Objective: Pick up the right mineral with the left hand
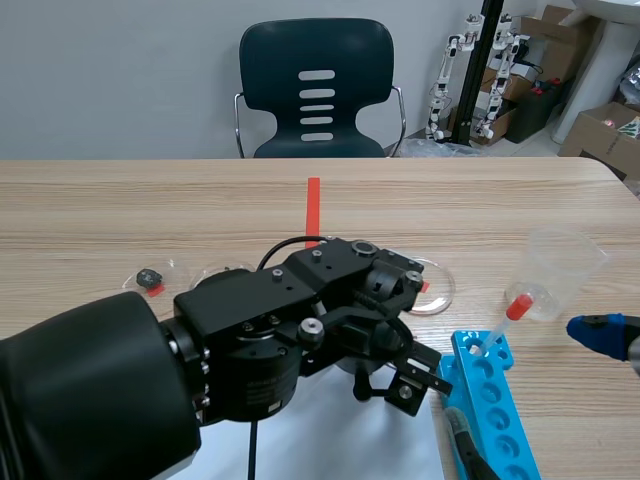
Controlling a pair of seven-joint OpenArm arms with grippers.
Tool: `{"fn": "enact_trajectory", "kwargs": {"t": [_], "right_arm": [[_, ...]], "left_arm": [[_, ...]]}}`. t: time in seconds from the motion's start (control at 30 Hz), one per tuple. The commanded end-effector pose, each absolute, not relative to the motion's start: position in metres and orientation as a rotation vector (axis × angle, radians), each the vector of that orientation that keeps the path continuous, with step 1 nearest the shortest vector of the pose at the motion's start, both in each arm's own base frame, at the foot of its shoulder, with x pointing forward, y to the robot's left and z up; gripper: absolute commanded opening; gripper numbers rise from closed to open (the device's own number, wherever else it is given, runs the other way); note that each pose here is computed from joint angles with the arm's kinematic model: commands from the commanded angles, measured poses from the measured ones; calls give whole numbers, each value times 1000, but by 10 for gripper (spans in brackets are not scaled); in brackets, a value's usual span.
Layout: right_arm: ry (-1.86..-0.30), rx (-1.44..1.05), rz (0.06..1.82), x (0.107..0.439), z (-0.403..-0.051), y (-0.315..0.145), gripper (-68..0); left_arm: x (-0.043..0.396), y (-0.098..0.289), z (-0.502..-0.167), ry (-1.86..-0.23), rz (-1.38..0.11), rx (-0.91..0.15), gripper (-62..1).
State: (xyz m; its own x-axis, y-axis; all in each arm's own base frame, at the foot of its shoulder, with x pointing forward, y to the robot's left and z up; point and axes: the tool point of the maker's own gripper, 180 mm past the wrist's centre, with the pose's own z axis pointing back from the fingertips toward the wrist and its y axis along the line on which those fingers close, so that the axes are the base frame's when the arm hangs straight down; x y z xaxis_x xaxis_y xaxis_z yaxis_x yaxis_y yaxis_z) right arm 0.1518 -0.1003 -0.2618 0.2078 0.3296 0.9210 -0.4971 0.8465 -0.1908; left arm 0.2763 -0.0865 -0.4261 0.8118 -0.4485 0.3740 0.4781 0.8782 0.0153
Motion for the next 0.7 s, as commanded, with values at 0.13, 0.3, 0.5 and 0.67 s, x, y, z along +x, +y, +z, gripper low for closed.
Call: {"fn": "enact_trajectory", "kwargs": {"t": [0.13,0.3,0.5,0.67], "right_arm": [[-1252,163,577,153,-258,-101,4],[-1252,163,577,153,-258,-101,4],[-1252,163,577,153,-258,-101,4],[-1252,163,577,153,-258,-101,4]], "left_arm": [[282,-106,-412,-419,-488,-128,-150],[283,-106,-411,-419,-484,-129,-262],[283,-106,-411,-423,-484,-130,-333],[283,-106,-411,-423,-484,-130,-390]]}}
